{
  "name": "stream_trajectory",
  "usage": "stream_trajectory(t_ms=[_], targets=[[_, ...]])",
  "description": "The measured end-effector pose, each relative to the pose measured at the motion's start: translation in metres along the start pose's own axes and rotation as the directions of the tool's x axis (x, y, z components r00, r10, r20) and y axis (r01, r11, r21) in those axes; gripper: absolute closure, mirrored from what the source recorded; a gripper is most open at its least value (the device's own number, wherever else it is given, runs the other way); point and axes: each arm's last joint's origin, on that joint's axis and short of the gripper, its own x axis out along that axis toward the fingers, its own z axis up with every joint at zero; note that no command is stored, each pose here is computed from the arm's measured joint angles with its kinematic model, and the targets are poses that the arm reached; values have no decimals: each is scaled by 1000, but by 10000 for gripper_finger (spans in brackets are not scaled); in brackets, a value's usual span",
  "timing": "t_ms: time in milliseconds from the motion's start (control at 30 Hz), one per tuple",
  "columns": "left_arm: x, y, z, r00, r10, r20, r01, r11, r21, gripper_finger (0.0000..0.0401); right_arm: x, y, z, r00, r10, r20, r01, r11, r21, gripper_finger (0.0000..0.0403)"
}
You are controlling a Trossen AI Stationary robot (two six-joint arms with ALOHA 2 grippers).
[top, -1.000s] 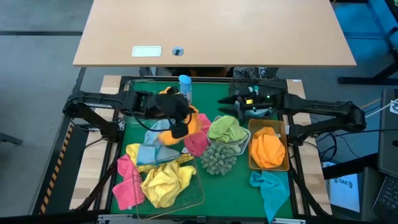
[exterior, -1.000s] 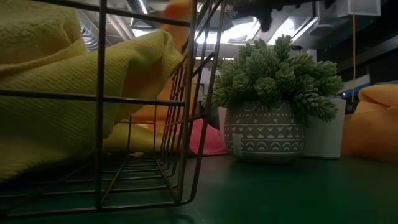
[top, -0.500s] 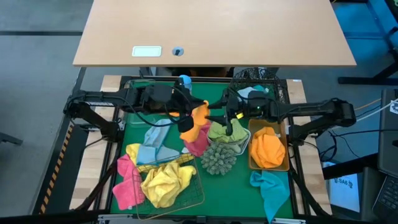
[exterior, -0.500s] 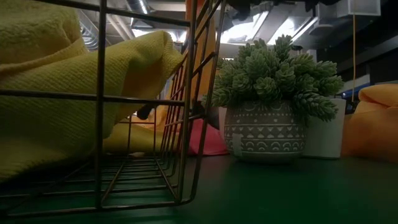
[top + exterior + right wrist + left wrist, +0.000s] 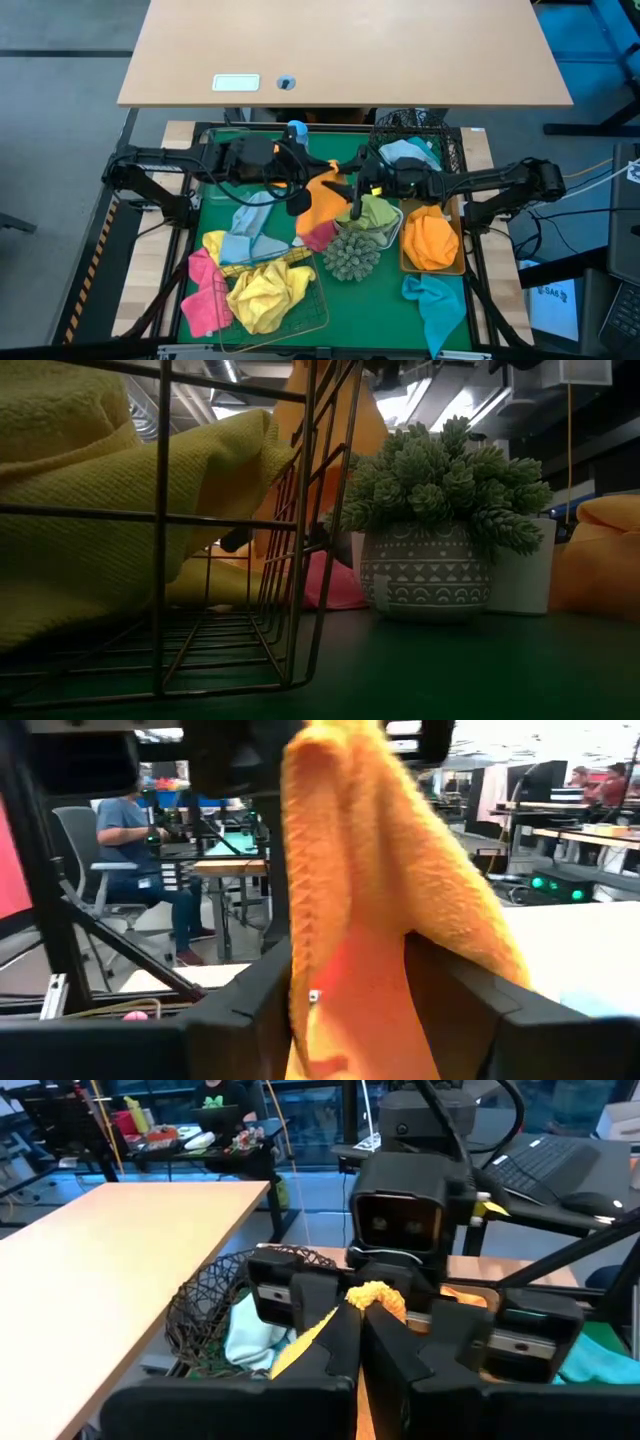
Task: Sort microfiber towel by color & place in baskets
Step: Put the orange microfiber cloth into the orange bin
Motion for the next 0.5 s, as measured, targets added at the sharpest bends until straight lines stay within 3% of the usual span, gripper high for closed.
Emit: stream_trajectory(t_ms=[133, 300, 400, 500], targets=[[0, -1, 0, 1000, -2, -1, 2, 1000, 1, 401, 0, -1, 0, 1000, -8, -1, 8, 1000, 0, 273], [0, -1, 0, 1000, -2, -2, 2, 1000, 0, 394, 0, 0, 0, 1000, 19, -2, -19, 1000, 0, 383], [0, -1, 0, 1000, -2, -2, 2, 1000, -12, 383, -2, 0, 2, 999, 45, -4, -45, 999, 2, 387], [0, 0, 0, 1000, 14, -4, -14, 995, -96, 372, -9, 1, 7, 997, 78, -27, -77, 997, 16, 390]])
